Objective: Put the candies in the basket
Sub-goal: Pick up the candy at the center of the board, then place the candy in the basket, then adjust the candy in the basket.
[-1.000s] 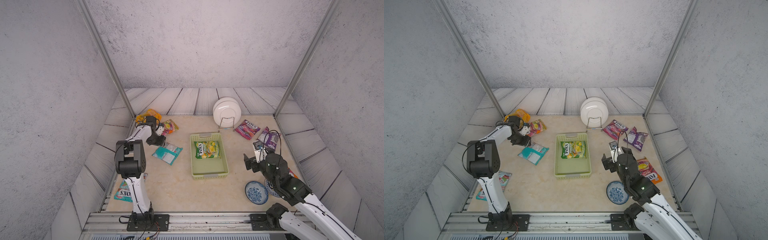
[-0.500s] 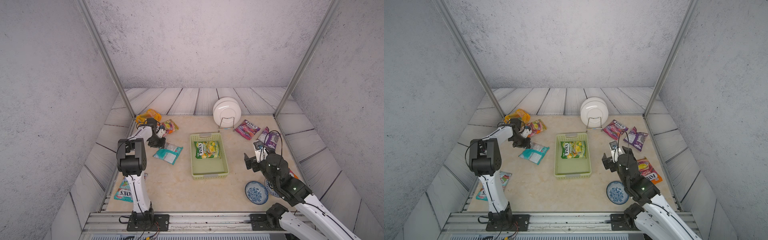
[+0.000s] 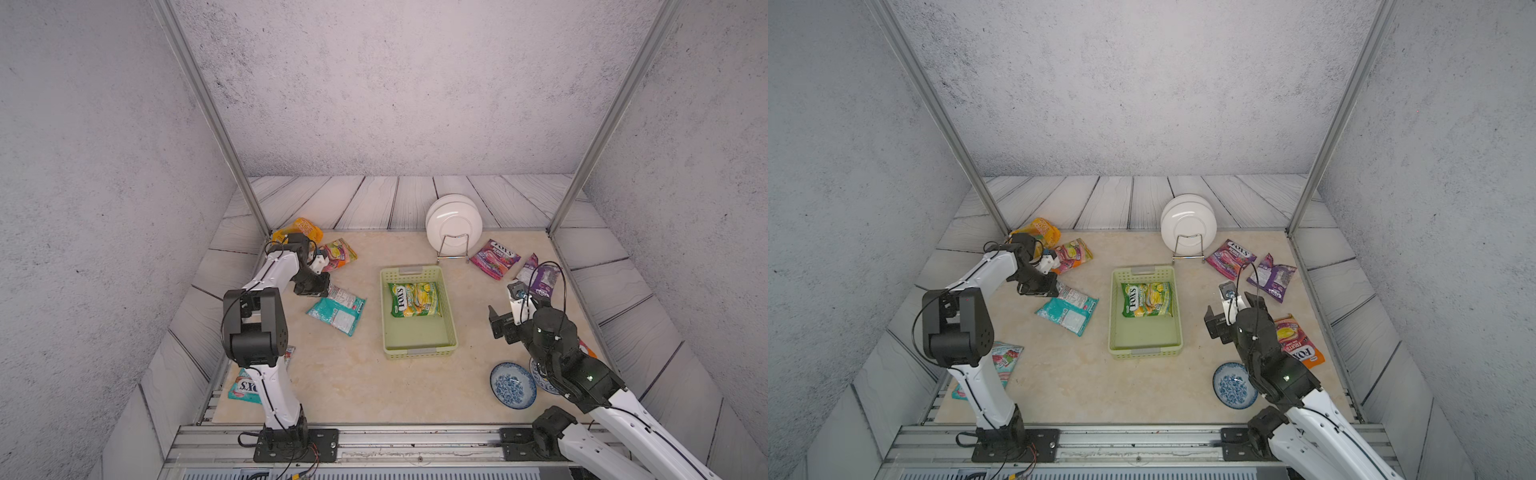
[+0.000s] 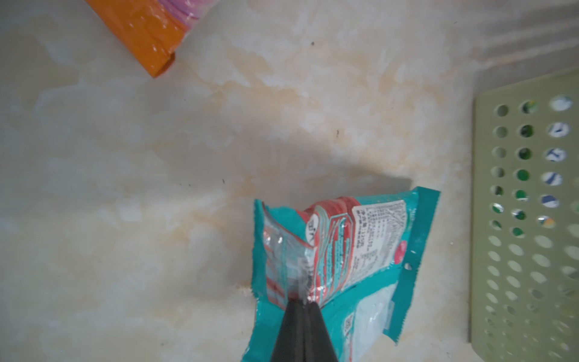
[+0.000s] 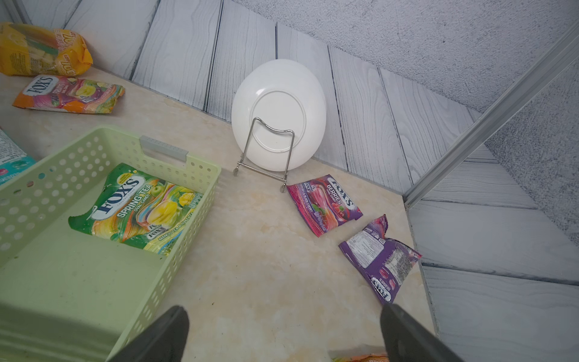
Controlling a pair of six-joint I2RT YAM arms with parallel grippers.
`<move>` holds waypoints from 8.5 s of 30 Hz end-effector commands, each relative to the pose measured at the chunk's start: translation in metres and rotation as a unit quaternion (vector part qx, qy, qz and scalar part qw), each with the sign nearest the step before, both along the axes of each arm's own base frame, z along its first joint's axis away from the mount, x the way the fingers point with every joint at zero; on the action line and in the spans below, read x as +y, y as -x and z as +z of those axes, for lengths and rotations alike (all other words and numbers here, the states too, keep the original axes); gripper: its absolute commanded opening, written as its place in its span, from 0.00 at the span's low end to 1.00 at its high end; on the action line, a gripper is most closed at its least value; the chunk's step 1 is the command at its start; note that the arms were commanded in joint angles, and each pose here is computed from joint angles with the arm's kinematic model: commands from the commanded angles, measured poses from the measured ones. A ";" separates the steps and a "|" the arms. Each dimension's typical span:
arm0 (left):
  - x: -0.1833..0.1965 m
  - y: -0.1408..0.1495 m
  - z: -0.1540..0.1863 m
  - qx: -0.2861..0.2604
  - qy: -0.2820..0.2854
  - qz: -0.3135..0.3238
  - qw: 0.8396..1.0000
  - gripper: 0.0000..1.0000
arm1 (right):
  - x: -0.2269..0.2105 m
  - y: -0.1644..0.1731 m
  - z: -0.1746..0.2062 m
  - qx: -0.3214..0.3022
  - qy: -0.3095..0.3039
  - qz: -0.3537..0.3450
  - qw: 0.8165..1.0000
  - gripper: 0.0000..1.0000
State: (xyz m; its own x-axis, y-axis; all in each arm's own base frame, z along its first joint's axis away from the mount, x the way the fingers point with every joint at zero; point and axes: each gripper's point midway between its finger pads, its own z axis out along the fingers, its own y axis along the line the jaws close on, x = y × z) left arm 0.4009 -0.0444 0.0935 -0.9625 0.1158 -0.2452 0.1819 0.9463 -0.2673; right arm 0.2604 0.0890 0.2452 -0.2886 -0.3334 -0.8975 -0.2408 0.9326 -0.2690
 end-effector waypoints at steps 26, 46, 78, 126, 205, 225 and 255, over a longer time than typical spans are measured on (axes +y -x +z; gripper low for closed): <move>-0.084 0.035 0.218 -0.138 0.330 0.112 0.927 0.00 | 0.005 -0.004 -0.008 0.011 -0.002 0.002 1.000 1.00; -0.216 0.071 0.143 0.032 0.385 0.112 0.916 0.00 | 0.004 -0.004 -0.005 0.003 0.001 0.003 1.000 1.00; -0.256 0.095 0.037 0.119 0.267 0.158 0.943 0.12 | 0.001 -0.003 0.000 -0.008 0.000 -0.001 1.000 1.00; -0.022 0.075 0.146 -0.316 0.010 0.043 0.948 0.98 | 0.134 -0.059 -0.047 0.298 -0.139 0.089 0.940 0.84; -0.014 0.074 0.164 -0.343 0.020 0.057 0.937 0.98 | 0.278 -0.083 -0.207 0.546 -0.060 0.177 0.817 0.37; -0.012 0.074 0.160 -0.342 0.018 0.061 0.937 0.98 | 0.279 -0.055 -0.181 0.548 -0.069 0.207 0.808 0.35; -0.006 0.070 0.157 -0.340 0.008 0.067 0.938 0.98 | 0.273 -0.020 -0.220 0.580 -0.063 0.188 0.790 0.28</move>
